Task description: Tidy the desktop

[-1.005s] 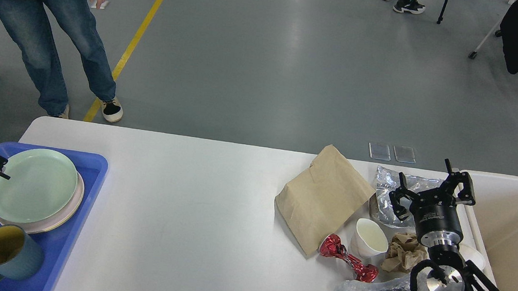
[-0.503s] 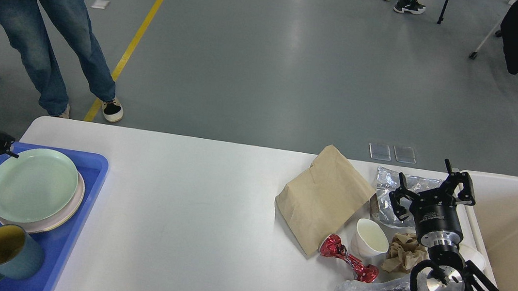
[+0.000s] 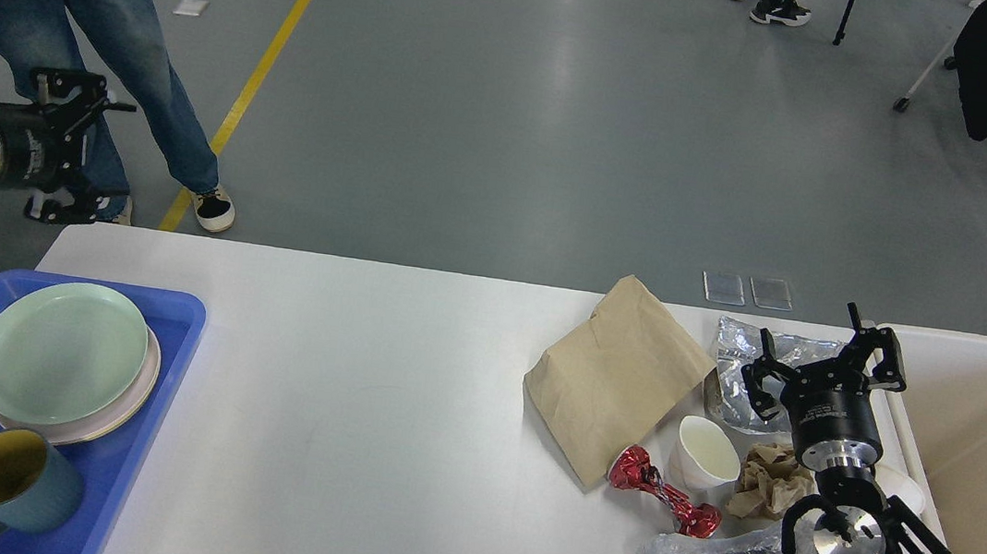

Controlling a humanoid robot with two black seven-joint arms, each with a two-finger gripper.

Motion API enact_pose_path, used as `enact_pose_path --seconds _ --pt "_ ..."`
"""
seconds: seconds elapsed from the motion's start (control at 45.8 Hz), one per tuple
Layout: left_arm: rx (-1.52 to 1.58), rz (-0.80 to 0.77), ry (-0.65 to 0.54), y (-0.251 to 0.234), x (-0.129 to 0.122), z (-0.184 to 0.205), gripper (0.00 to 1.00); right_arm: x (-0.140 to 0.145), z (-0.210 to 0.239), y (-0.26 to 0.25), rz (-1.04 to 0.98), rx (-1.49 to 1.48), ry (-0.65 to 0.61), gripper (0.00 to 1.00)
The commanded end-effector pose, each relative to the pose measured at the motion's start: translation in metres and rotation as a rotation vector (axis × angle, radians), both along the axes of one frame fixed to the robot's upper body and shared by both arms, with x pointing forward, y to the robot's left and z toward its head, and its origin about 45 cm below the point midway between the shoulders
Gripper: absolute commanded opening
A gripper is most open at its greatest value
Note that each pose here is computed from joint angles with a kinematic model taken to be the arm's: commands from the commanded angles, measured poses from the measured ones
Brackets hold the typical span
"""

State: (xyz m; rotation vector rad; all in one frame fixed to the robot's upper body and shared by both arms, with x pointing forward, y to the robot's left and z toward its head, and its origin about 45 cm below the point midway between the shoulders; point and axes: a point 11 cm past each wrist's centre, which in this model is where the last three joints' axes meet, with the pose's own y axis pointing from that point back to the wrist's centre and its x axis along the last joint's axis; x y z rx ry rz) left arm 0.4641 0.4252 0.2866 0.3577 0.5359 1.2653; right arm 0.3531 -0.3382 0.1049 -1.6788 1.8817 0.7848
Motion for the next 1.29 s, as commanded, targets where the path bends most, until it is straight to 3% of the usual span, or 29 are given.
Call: enact_pose_path --seconds 0.0,0.153,0.24,0.393,0.525,0.699,0.984,1.268 --pt "-0.181 -0.005 -0.041 -0.031 0.006 -0.012 0.96 0.000 0.000 0.000 0.000 0.000 -0.001 1.00" --pt "-0.334 0.040 -0.126 -0.044 0.016 -0.005 0.96 0.000 0.000 0.000 0.000 0.000 0.001 1.00" --pt "-0.396 0.126 -0.189 -0.041 0.015 -0.028 0.96 0.000 0.000 0.000 0.000 0.000 0.001 1.00" --pt "-0.454 0.326 -0.413 -0.042 0.022 -0.038 0.96 0.000 0.000 0.000 0.000 0.000 -0.001 1.00" --pt "-0.552 0.502 -0.574 -0.019 0.009 -0.043 0.96 0.000 0.000 0.000 0.000 0.000 0.001 1.00" --pt "-0.575 0.503 -0.524 -0.028 -0.017 -0.082 0.96 0.000 0.000 0.000 0.000 0.000 0.001 1.00" --pt "-0.611 0.501 -0.545 -0.046 -0.063 -0.109 0.96 0.000 0.000 0.000 0.000 0.000 0.001 1.00" --pt "-0.661 0.516 -0.559 -0.050 -0.067 -0.114 0.96 0.000 0.000 0.000 0.000 0.000 0.001 1.00"
